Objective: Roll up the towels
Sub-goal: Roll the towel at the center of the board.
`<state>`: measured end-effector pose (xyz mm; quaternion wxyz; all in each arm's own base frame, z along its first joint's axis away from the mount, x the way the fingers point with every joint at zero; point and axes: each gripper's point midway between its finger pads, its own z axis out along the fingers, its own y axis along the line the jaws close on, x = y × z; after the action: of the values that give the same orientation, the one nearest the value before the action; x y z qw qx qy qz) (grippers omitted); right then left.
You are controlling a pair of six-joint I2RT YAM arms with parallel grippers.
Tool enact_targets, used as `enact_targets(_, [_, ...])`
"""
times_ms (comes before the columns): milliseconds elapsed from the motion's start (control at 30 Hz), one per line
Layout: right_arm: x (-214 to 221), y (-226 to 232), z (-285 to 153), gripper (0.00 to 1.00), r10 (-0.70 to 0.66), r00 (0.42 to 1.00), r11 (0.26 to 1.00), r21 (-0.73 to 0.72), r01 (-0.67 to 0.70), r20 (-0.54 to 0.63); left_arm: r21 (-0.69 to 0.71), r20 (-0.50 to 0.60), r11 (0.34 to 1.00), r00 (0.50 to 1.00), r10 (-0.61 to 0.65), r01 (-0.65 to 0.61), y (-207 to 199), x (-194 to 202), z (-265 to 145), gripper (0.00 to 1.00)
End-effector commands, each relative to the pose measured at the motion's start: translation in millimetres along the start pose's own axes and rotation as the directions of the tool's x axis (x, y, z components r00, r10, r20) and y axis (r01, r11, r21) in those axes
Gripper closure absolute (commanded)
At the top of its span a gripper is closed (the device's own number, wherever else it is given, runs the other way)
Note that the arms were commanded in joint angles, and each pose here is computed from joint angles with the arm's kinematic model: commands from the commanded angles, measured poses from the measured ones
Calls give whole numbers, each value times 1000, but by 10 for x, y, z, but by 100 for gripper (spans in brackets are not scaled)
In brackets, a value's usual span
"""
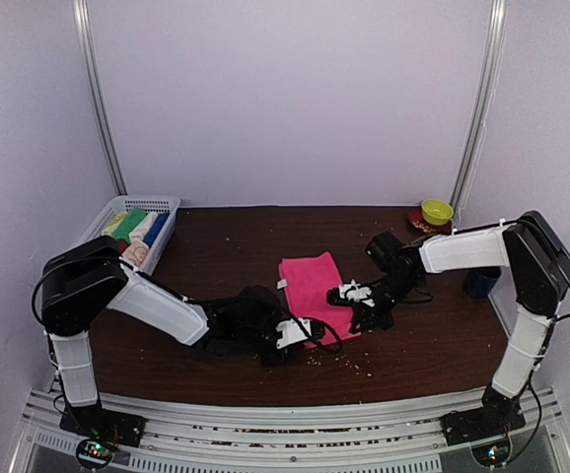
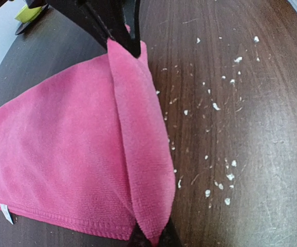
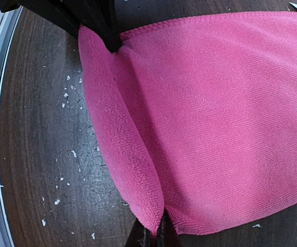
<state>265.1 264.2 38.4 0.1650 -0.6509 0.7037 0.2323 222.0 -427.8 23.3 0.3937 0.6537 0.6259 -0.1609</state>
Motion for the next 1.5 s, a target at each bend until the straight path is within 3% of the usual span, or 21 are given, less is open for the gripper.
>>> enact_targets(0, [-43,2,-25,100,61,998,997,-46,-61,-10,101,-28,991,996,-82,85,-162,89,19,100])
enact_targets(500, [157,-73,97,100,224,965,965,-107,-239,-138,225,-104,895,923,-370,384,-171,153,-117,100])
enact_targets(733, [179,-137,167,96,303,938,940,-107,-323,-166,208,-203,843,865,-459,497,-201,334,-46,100])
enact_targets(967, [307,-280,222,93,352,915,932,-15,-362,-198,144,-243,802,806,-540,580,-158,465,-15,100])
enact_targets(1133, [330,-240,277,93,357,908,927,-40,-374,-217,138,-192,806,814,-549,576,-80,342,-88,86])
enact_targets(1367, [348,-213,301,93,356,905,925,-52,-377,-232,91,-100,827,832,-546,554,145,41,-358,58])
enact_targets(1467, [345,-209,299,93,353,906,926,-53,-375,-235,49,-69,838,839,-540,543,260,-85,-480,55])
